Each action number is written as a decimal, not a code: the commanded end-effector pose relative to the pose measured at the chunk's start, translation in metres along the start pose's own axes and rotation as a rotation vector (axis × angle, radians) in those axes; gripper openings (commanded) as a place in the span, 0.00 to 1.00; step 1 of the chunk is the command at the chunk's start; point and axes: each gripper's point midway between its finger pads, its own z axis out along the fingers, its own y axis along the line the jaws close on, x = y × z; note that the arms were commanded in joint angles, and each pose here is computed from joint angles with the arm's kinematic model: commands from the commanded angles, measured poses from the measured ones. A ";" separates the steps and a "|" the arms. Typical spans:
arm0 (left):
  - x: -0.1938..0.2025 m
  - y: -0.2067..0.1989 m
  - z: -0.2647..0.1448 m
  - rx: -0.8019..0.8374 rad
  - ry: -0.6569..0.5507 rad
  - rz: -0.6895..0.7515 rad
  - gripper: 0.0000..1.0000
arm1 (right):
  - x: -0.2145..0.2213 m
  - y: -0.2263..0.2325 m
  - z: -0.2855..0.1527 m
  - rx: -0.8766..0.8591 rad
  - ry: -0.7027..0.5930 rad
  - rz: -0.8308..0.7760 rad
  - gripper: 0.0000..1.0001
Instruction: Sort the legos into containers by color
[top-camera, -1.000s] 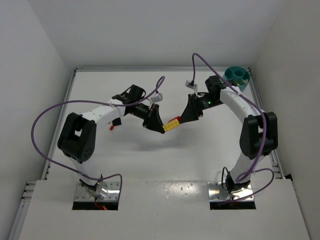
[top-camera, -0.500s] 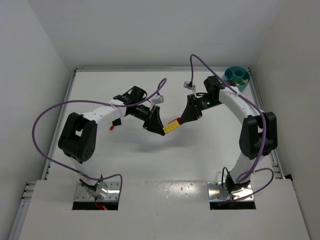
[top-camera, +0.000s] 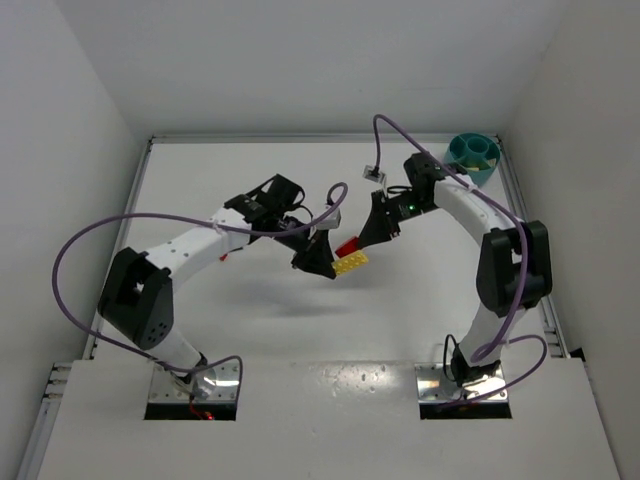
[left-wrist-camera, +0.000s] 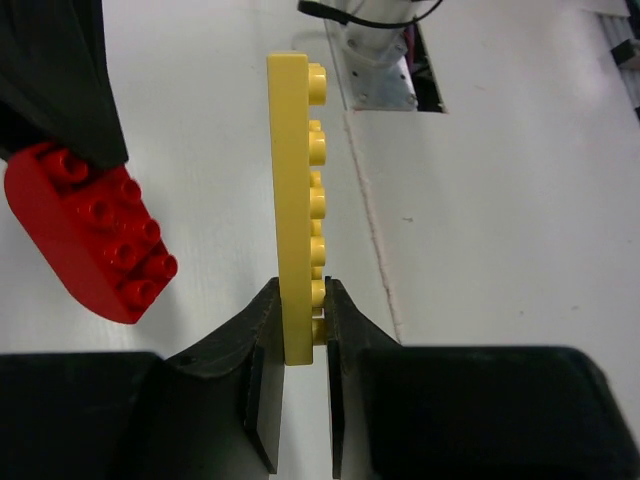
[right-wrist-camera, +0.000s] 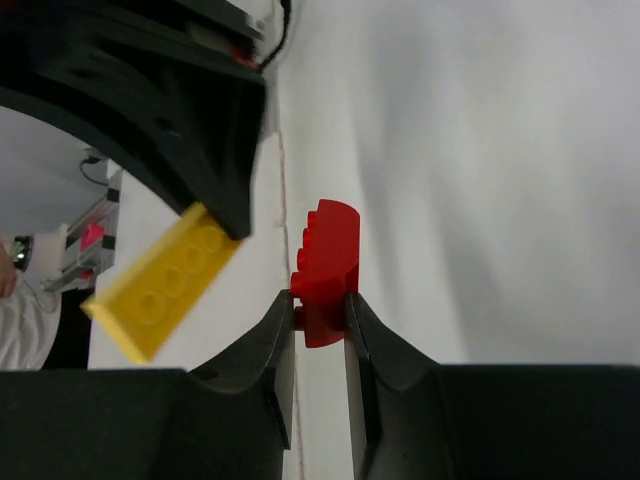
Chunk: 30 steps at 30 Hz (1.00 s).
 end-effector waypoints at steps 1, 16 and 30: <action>-0.026 -0.001 -0.011 -0.052 -0.040 0.133 0.00 | -0.016 -0.025 -0.006 0.104 -0.032 -0.111 0.03; -0.004 0.064 -0.048 -0.461 0.002 0.043 0.00 | -0.149 -0.203 -0.186 1.276 -0.194 -0.078 0.00; 0.006 0.109 -0.081 -0.724 -0.005 -0.046 0.00 | -0.136 -0.219 -0.252 1.418 -0.220 0.043 0.00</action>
